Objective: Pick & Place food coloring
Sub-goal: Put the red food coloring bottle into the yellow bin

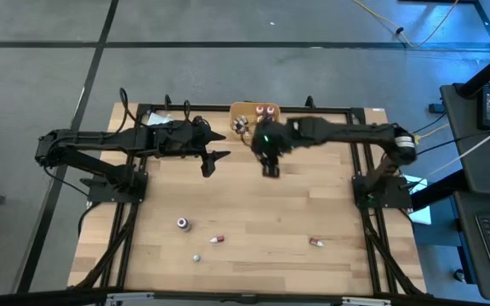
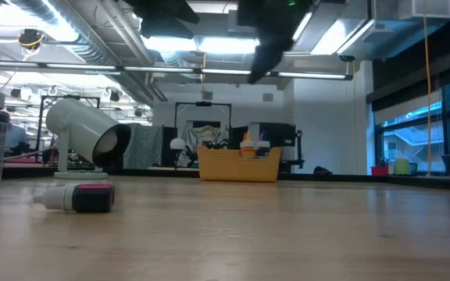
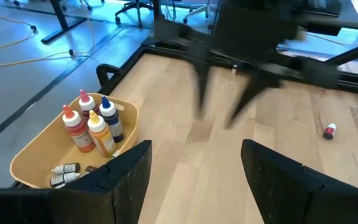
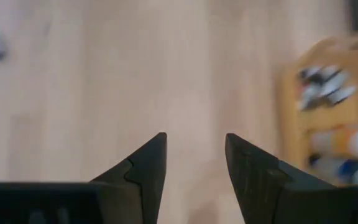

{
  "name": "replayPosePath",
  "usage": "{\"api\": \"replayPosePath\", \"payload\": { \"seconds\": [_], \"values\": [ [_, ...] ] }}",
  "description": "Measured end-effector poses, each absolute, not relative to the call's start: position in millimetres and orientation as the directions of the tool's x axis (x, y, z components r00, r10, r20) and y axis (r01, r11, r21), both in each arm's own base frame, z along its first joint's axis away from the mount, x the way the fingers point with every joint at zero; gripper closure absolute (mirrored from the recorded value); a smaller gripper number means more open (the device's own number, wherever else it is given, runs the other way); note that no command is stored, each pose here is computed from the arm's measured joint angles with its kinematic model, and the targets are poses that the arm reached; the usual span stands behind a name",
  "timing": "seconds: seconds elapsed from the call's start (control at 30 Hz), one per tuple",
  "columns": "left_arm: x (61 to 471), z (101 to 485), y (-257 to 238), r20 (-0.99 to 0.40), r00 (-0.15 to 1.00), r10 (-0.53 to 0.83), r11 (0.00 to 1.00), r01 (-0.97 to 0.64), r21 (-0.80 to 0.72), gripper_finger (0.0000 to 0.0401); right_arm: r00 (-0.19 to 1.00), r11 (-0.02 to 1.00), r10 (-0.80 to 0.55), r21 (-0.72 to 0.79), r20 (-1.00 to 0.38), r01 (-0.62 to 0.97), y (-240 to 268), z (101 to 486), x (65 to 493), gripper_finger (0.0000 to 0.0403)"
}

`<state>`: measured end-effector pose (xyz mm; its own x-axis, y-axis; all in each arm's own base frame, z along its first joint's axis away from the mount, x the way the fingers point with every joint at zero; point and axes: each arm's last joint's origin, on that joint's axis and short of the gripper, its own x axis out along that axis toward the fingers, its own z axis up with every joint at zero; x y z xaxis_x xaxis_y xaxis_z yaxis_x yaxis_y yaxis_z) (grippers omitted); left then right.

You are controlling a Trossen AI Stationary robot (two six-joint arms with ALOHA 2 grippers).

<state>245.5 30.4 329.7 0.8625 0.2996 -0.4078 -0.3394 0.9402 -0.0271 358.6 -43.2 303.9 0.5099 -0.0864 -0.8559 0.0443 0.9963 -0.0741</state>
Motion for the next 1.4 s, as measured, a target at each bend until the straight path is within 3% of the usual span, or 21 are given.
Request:
{"api": "replayPosePath", "payload": {
  "seconds": [0.33, 0.63, 0.93, 1.4],
  "values": [
    [245.5, 329.7, 30.4, -0.408, 0.862, 0.300, 0.940, -0.339, -0.027, 0.0161, 0.451, 0.984, -0.031, 0.052, -0.892, 0.169, 54.9, 278.6, 272.2, 0.0237],
    [245.6, 329.6, 30.4, -0.408, 0.862, 0.300, 0.940, -0.339, -0.027, 0.0161, 0.466, 0.995, 0.029, 0.068, -0.884, 0.066, 143.5, 240.5, 209.8, 0.0237],
    [245.5, 329.7, 30.4, -0.408, 0.863, 0.300, 0.942, -0.336, -0.018, 0.0160, 0.400, 0.987, 0.033, 0.093, -0.916, 0.132, 181.4, 199.6, 185.5, 0.0237],
    [245.5, 329.7, 30.4, -0.408, 0.863, 0.300, 0.942, -0.336, -0.018, 0.0157, 0.314, 0.992, -0.048, -0.010, -0.948, 0.123, 201.4, 154.8, 191.0, 0.0237]
  ]
}}
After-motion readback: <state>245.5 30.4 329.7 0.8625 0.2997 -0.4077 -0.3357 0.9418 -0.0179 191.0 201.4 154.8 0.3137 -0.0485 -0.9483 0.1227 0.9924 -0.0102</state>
